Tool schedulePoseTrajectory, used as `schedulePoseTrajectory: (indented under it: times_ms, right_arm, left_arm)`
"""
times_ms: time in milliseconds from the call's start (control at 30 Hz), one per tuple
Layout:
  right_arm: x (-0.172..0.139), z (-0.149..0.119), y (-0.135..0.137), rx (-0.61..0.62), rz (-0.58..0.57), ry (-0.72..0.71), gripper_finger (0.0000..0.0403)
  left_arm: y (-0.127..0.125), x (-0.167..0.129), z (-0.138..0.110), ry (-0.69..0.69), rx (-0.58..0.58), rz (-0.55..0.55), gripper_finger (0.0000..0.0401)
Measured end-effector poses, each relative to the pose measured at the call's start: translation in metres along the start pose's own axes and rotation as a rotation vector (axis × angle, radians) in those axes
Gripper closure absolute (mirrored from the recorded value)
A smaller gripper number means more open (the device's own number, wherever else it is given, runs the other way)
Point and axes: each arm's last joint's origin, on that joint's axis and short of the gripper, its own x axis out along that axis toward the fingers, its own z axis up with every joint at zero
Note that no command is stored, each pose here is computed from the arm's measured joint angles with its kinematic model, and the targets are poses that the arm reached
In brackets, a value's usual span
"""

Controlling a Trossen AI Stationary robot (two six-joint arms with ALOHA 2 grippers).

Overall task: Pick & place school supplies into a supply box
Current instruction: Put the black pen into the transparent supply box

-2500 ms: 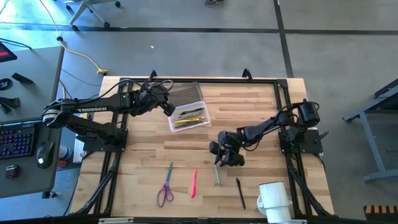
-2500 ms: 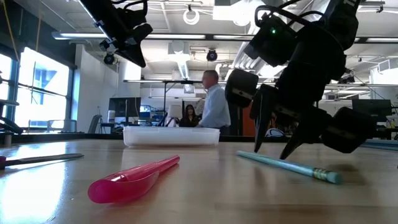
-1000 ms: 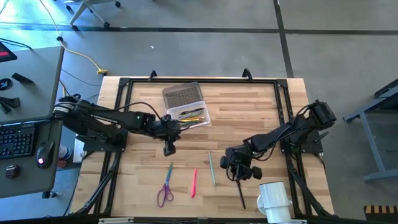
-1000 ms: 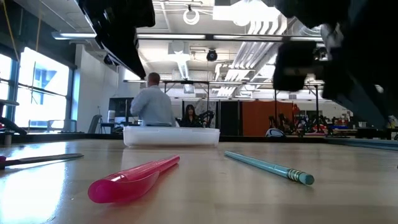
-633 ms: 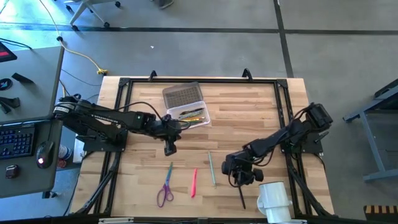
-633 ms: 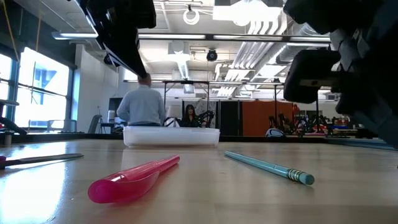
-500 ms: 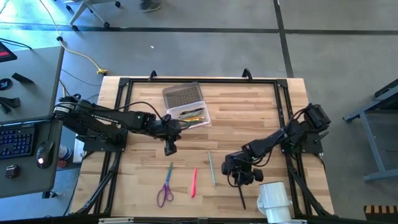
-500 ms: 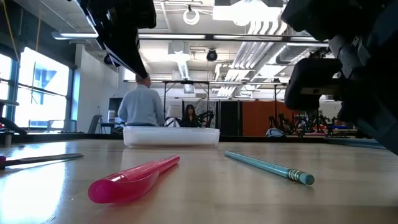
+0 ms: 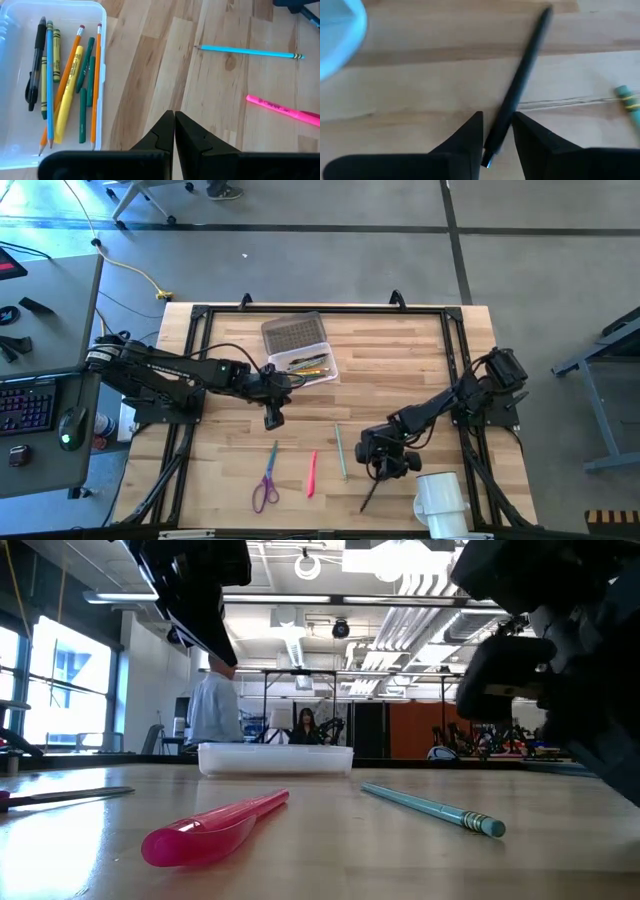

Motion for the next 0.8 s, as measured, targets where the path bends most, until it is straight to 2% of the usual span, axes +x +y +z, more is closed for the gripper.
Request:
schedulePoseTrajectory:
  times_ms: [133, 233, 367, 533, 800]
  right_arm:
    - [-0.006, -0.007, -0.012, -0.017, -0.098, 0.017, 0.0305]
    - [-0.01, -0.013, -0.016, 0.004, -0.117, 0.023, 0.0304]
    - [-0.014, -0.017, -0.019, 0.059, -0.122, 0.002, 0.0304]
    - [-0.012, -0.015, -0.02, 0.042, -0.109, -0.039, 0.0304]
    - [0.009, -0.018, -0.024, 0.02, -0.09, -0.149, 0.0304]
  left_arm:
    - [0.0, 0.0, 0.0, 0.0, 0.002, 0.001, 0.0351]
    - [0.0, 0.0, 0.0, 0.0, 0.003, 0.001, 0.0351]
    - [0.0, 0.0, 0.0, 0.001, 0.004, 0.001, 0.0351]
    - [0.0, 0.0, 0.0, 0.001, 0.004, 0.0, 0.0351]
    - [0.0, 0.0, -0.001, 0.005, 0.004, 0.001, 0.0351]
